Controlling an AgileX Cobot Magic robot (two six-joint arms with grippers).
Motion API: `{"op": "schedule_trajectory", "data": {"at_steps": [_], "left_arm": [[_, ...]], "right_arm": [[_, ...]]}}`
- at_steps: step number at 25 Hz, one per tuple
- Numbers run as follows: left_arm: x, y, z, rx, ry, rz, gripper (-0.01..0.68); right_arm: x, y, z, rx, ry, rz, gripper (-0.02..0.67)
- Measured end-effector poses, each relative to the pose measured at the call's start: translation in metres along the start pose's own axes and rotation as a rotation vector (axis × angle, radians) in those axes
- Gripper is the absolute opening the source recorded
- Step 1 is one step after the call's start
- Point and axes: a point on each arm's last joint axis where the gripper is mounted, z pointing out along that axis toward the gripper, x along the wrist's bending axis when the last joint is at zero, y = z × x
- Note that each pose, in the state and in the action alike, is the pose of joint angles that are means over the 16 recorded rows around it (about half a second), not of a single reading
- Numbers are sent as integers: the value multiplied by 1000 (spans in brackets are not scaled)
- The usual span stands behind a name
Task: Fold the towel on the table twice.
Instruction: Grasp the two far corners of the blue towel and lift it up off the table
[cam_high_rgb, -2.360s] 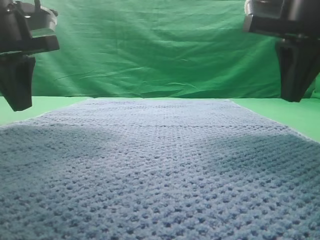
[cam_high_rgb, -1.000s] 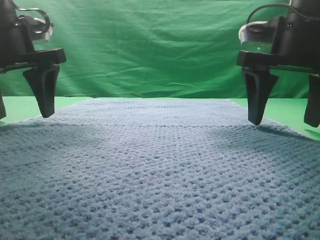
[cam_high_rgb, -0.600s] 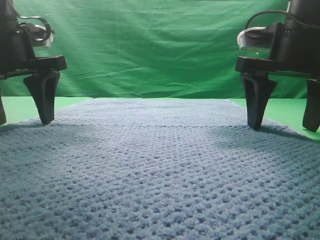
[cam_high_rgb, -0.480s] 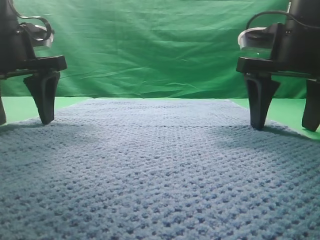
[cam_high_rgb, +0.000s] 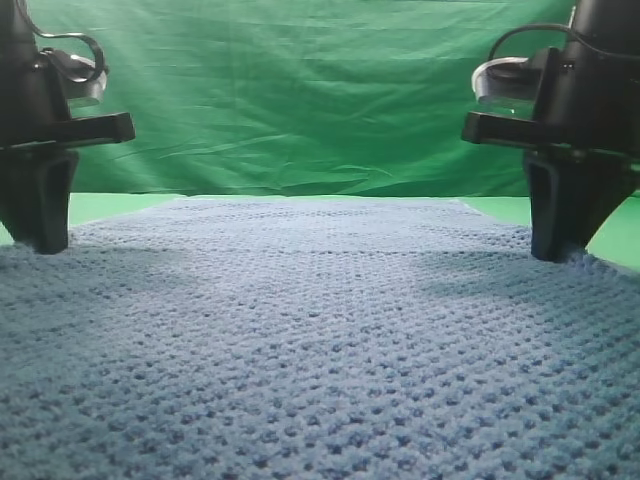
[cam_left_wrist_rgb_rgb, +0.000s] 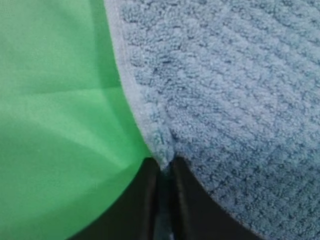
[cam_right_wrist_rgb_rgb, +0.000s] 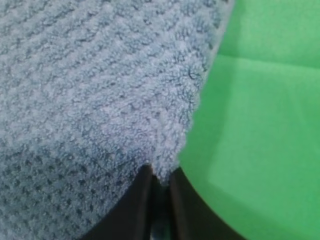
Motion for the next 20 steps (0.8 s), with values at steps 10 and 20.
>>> {"op": "schedule_trajectory", "data": {"at_steps": [10, 20], "left_arm": [[-3, 7, -9, 23, -8, 7, 0], [-13, 31, -57, -9, -29, 31, 0]], "right_arm": [[5, 5, -10, 28, 1, -18, 0], [12, 21, -62, -44, -14, -54, 0]]}}
